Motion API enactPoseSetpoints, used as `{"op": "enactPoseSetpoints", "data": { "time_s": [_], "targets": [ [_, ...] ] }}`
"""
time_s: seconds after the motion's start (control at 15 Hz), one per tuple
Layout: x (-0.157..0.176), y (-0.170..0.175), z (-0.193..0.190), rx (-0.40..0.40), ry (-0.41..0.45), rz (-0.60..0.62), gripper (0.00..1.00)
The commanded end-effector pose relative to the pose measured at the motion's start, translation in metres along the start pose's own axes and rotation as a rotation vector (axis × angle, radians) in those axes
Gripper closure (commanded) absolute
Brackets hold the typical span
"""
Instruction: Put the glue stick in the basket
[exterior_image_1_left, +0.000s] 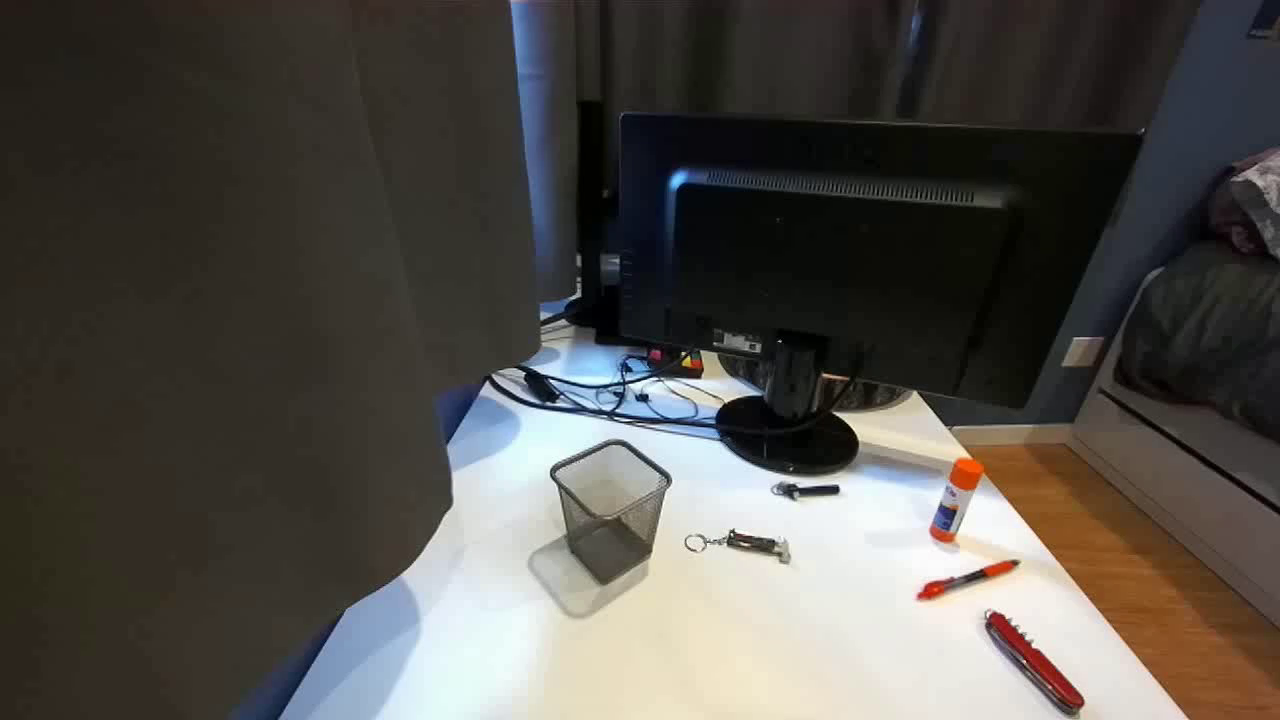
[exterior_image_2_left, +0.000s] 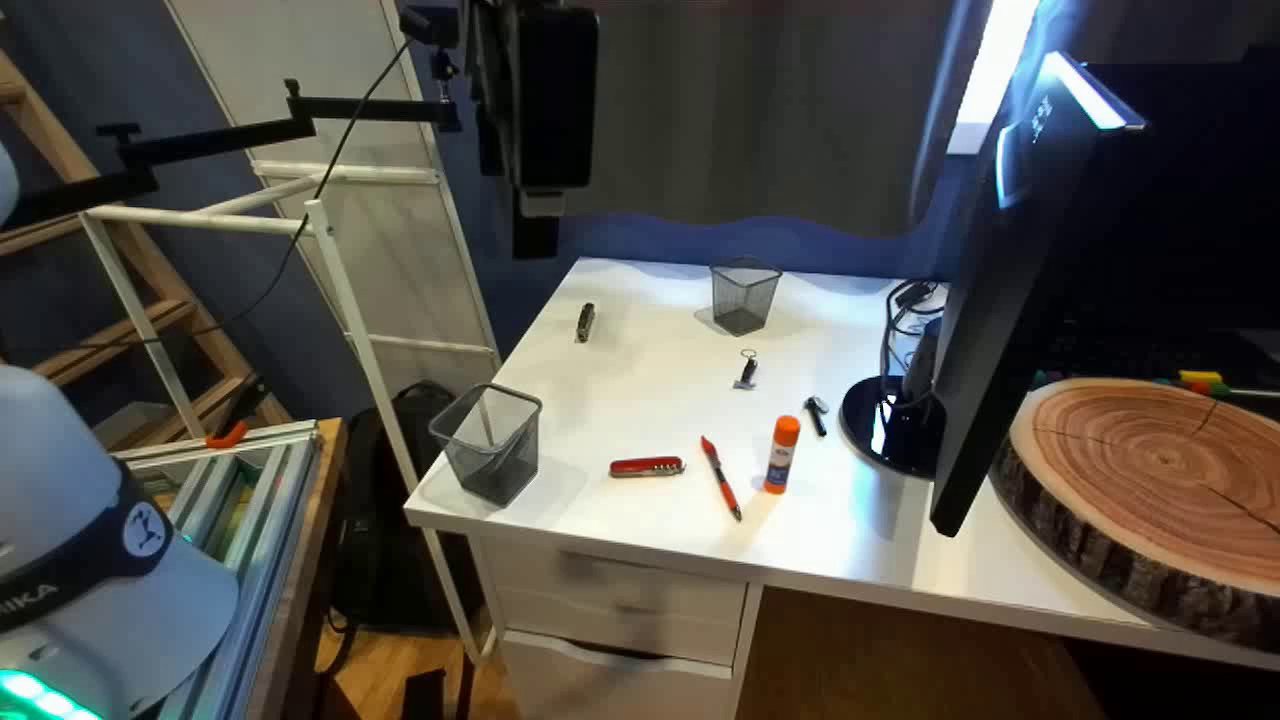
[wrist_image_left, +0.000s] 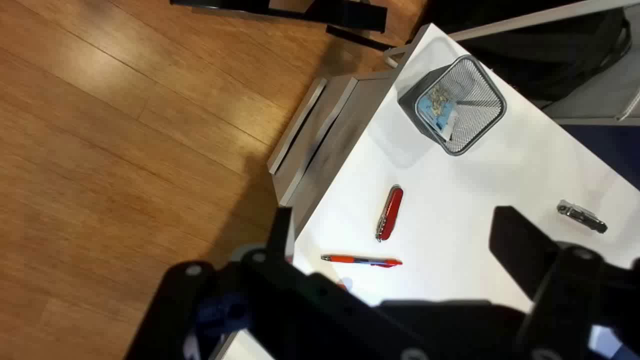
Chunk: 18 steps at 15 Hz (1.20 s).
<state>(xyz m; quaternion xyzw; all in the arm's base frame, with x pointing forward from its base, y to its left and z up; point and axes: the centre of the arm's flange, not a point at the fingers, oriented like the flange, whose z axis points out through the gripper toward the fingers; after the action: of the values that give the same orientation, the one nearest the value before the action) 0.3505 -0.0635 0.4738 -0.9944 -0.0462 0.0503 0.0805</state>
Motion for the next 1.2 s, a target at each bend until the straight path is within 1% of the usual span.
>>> {"op": "enactPoseSetpoints", "data": {
  "time_s": [0.0,0.6,0.67,0.73,0.87,0.93,1.07,1.13],
  "targets": [
    [0.0,0.0,0.0,0.0,0.0,0.0,0.0],
    [0.0,0.0,0.0,0.0,0.0,0.0,0.0],
    [0.02,0.004,0.01,-0.004,0.01,0.018,0.0],
    [0.035,0.006,0.019,-0.033,0.008,0.033,0.0],
    [0.067,0.0,0.036,-0.02,0.053,0.0,0.0],
    [0.084,-0.006,0.049,-0.057,0.069,-0.013,0.0],
    [0.116,-0.015,0.079,-0.07,0.098,-0.058,0.0],
    [0.127,-0.046,0.094,-0.077,0.109,-0.087,0.0]
  ]
}}
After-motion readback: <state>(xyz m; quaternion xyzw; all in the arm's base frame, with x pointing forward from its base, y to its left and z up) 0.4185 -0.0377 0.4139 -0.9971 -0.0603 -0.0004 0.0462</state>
